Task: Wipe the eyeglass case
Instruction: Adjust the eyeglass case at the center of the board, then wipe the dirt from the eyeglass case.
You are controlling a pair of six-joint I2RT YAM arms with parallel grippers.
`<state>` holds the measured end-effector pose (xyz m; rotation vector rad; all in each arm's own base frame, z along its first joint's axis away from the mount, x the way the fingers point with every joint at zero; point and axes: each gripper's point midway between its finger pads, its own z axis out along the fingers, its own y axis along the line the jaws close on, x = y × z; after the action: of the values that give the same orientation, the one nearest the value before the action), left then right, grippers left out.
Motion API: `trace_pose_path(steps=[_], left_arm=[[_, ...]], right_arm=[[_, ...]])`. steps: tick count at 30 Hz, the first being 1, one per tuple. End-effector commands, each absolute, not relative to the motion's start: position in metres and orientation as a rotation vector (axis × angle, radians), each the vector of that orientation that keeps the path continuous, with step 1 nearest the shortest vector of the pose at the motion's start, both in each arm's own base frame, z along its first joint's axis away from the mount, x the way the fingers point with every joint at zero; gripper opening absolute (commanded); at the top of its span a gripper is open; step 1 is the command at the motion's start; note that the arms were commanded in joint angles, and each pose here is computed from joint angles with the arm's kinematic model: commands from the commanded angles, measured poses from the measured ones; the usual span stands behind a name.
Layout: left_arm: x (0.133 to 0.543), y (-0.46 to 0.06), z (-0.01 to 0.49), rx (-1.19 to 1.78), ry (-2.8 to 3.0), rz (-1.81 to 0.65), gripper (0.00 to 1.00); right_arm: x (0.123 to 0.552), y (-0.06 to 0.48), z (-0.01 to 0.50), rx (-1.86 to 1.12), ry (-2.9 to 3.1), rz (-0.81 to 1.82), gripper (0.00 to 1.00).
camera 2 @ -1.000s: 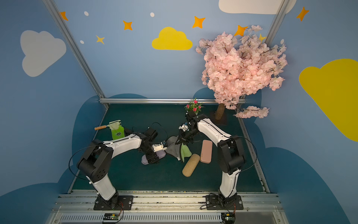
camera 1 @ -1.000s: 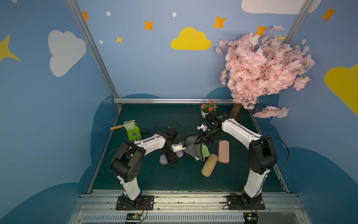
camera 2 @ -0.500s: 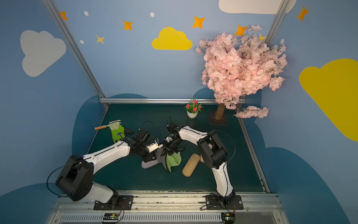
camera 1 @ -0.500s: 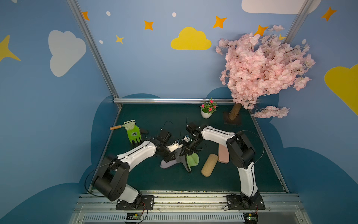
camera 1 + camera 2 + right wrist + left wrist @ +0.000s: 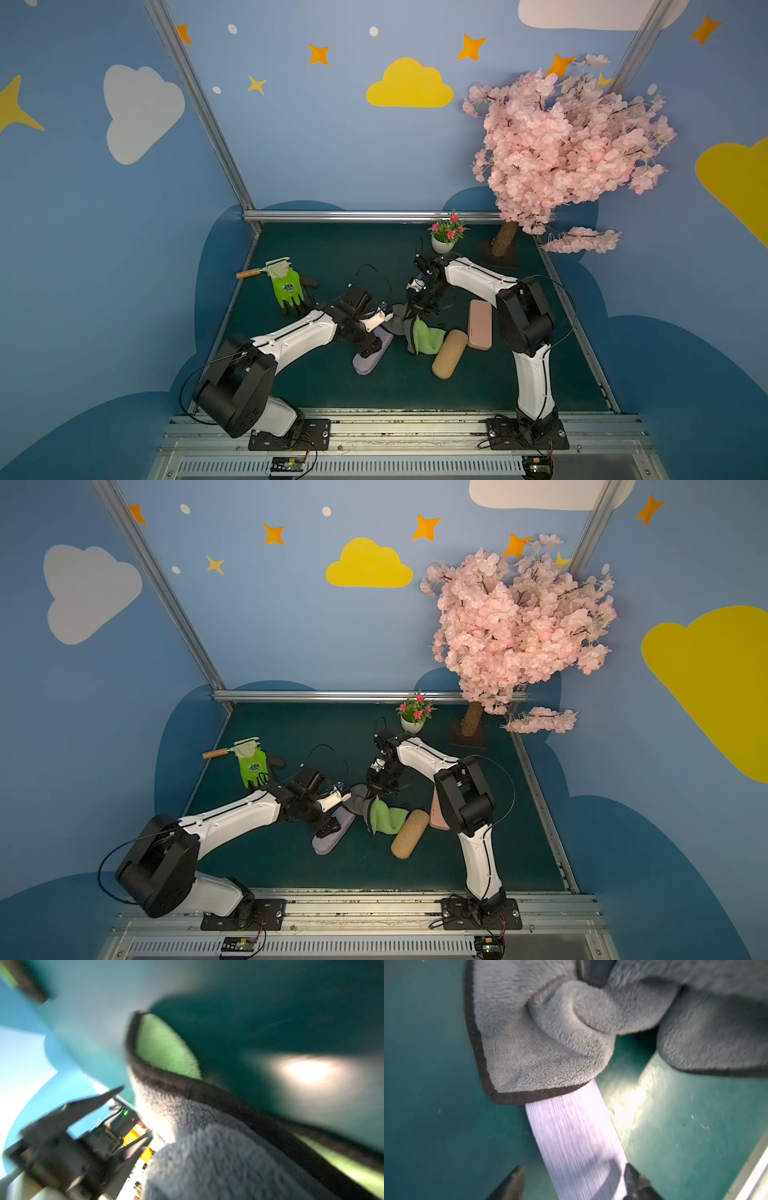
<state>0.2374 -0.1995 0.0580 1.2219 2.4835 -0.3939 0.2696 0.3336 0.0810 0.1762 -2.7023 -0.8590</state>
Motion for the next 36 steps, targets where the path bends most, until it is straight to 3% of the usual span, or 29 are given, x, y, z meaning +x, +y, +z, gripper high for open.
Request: trace_pose_path(steps=[1,5,9,17,21,25,31,36], left_arm=[[0.218,-0.192,0.058,1.183,2.565,-0.429,0.89],[0.210,-0.201,0.053,1.256,2.564,-0.462,0.89],[0.206,-0.207,0.039,1.337,2.565,-0.435,0.89],[0.199,-0.211,0.012,1.398,2.552,-0.370,0.82],[0.202,-0.208,0.005,1.414,2.559,-0.295,0.72],[0.216,-0.209,0.013,1.386,2.494,-0.244,0.33],[0.222,-0.212,0.027,1.353,2.447,-0.285,0.29],[0.216,-0.211,0.020,1.366,2.494,-0.308,0.30]], right_arm=[[0.256,0.350,0.119,0.241,-2.655,-0.974,0.00],[0.235,0.388,0.141,0.259,-2.500,-1.148,0.00],[0.211,0.410,0.106,0.160,-2.335,-1.164,0.00],[0.222,0.353,0.026,0.003,-2.375,-0.895,0.00],[0.265,0.291,0.017,0.071,-2.690,-0.548,0.00],[0.266,0.321,0.064,0.120,-2.639,-0.841,0.00],[0.219,0.397,0.116,0.069,-2.254,-1.267,0.00],[0.236,0.370,0.092,-0.013,-2.432,-1.120,0.00]])
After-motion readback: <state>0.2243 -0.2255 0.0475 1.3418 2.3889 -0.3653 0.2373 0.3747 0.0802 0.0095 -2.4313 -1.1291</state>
